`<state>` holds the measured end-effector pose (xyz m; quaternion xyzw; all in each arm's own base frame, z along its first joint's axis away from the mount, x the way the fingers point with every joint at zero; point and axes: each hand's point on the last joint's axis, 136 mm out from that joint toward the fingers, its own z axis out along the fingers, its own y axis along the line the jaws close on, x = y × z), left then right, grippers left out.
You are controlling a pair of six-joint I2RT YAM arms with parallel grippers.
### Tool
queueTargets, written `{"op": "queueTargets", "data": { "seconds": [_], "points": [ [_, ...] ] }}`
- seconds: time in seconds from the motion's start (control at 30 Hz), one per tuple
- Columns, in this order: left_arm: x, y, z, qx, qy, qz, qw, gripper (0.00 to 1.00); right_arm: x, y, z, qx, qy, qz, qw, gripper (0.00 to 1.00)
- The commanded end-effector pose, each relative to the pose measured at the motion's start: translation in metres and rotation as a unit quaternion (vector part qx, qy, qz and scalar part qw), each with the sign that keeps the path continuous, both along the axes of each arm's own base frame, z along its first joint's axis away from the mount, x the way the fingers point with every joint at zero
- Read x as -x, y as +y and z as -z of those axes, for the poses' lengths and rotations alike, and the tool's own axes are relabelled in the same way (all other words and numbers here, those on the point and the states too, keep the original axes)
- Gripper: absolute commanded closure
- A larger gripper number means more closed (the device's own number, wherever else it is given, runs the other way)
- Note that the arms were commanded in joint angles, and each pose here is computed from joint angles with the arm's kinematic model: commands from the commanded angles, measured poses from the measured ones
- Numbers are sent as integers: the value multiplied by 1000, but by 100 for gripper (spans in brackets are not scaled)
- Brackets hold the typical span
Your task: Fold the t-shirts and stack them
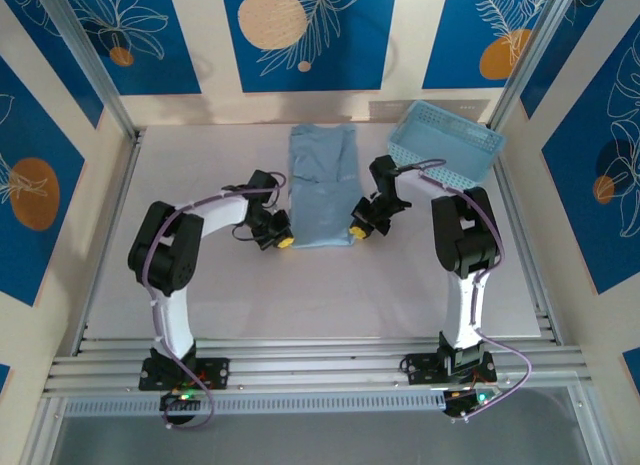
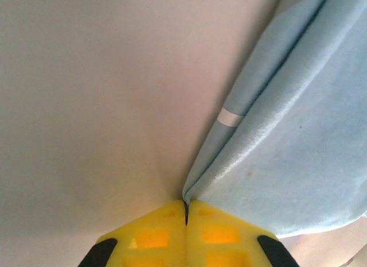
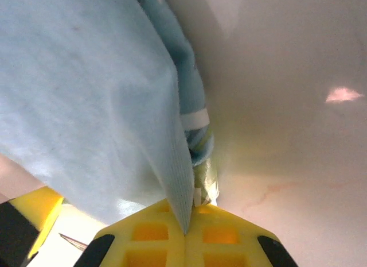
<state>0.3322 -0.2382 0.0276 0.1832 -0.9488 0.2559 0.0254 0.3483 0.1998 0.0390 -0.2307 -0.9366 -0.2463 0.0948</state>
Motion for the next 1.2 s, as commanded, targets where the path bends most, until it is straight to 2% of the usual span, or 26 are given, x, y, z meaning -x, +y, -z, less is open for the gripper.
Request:
{"op": "queueTargets", "data": {
  "seconds": [0.0,0.27,0.43,0.57,0.73,0.9,1.17],
  "points": [
    [35,-10,-18,25,13,42,999,100,25,-3,-27,-7,-8,-33,999,100],
    [103,-8,-55,31,-8,124,992,100,104,-5,-56,-28,13,-104,994,100],
    [145,-18,-95,92,-47,169,980,100,152,-1,-85,-49,23,-140,989,100],
    [169,-26,-121,145,-64,179,971,100,173,9,-114,-91,46,-121,987,100],
    [157,-26,-163,172,-118,128,970,100,164,15,-150,-117,40,-82,989,100],
    [127,-12,-160,124,-137,60,981,100,141,18,-154,-142,57,-47,987,100],
    [76,-1,-179,100,-168,-11,981,100,78,15,-166,-170,41,6,985,100]
  ]
}}
